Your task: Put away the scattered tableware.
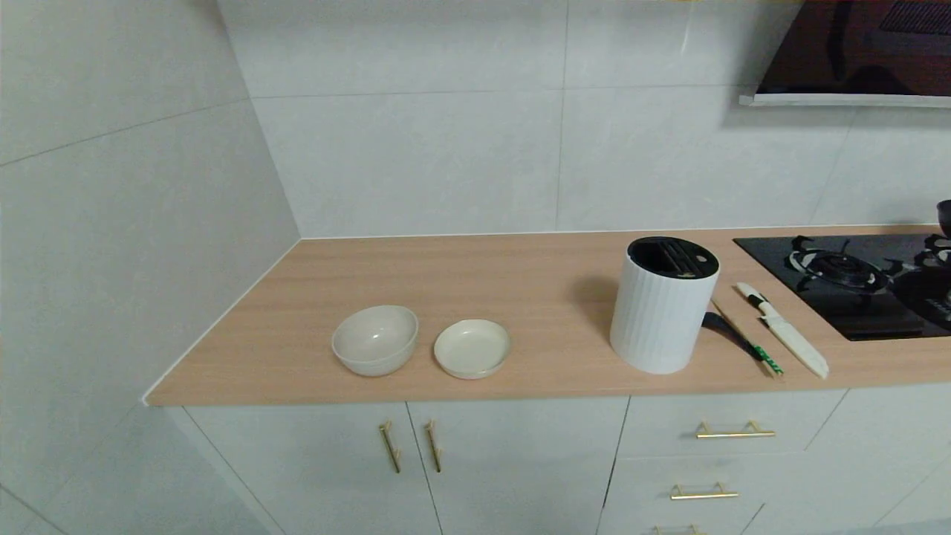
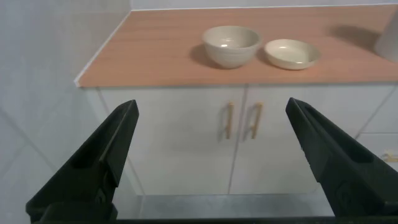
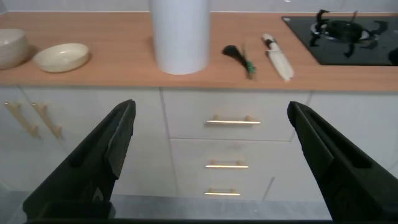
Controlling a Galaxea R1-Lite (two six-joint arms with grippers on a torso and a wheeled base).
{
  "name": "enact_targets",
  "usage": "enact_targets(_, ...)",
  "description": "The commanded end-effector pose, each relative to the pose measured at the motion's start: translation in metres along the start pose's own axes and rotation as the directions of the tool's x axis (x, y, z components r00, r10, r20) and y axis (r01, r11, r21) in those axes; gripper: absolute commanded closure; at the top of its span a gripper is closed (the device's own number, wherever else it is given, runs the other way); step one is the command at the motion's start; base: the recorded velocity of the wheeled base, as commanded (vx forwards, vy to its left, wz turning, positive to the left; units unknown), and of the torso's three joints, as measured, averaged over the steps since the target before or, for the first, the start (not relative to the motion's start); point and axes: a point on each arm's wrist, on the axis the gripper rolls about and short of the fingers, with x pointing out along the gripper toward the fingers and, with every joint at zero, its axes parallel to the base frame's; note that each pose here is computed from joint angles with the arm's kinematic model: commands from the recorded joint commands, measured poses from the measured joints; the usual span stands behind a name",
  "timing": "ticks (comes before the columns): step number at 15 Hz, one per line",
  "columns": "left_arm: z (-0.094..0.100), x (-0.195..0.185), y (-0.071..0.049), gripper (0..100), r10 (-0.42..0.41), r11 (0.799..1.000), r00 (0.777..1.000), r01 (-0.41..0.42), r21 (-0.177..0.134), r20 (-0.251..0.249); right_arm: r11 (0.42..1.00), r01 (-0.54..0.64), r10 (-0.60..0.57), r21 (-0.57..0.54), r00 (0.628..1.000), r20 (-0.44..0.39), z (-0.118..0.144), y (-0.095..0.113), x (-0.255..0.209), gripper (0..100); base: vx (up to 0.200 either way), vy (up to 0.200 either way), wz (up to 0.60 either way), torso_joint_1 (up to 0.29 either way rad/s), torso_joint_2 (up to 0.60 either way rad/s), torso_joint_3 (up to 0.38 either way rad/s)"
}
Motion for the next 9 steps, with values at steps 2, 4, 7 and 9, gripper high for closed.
enact_targets(2, 0.0000, 0.0001, 0.0000, 0, 0.001, 1.000, 1.000, -0.001, 0.000, -0.001, 1.000, -0.001, 0.001, -0.001, 1.000, -0.001, 0.0000, 0.0000, 0.0001, 0, 0.000, 0.200, 0.00, 0.000, 0.01, 0.005)
enact_targets(4, 0.0000, 0.0001, 0.0000, 0, 0.001, 1.000, 1.000, -0.001, 0.000, -0.001, 1.000, -0.001, 0.001, -0.001, 1.000, -0.001, 0.0000, 0.0000, 0.0001, 0, 0.000, 0.200, 0.00, -0.002, 0.00, -0.005)
enact_targets(7, 0.0000, 0.0001, 0.0000, 0, 0.001, 1.000, 1.000, -0.001, 0.000, -0.001, 1.000, -0.001, 0.001, -0.001, 1.000, -0.001, 0.0000, 0.0000, 0.0001, 0, 0.000, 0.200, 0.00, -0.001, 0.01, -0.001)
enact_targets(9, 0.0000, 0.0000, 0.0000, 0, 0.001, 1.000, 1.000, -0.001, 0.000, 0.000, 1.000, -0.001, 0.001, -0.001, 1.000, -0.001, 0.0000, 0.0000, 0.0001, 0, 0.000, 0.200, 0.00, -0.002, 0.00, 0.005)
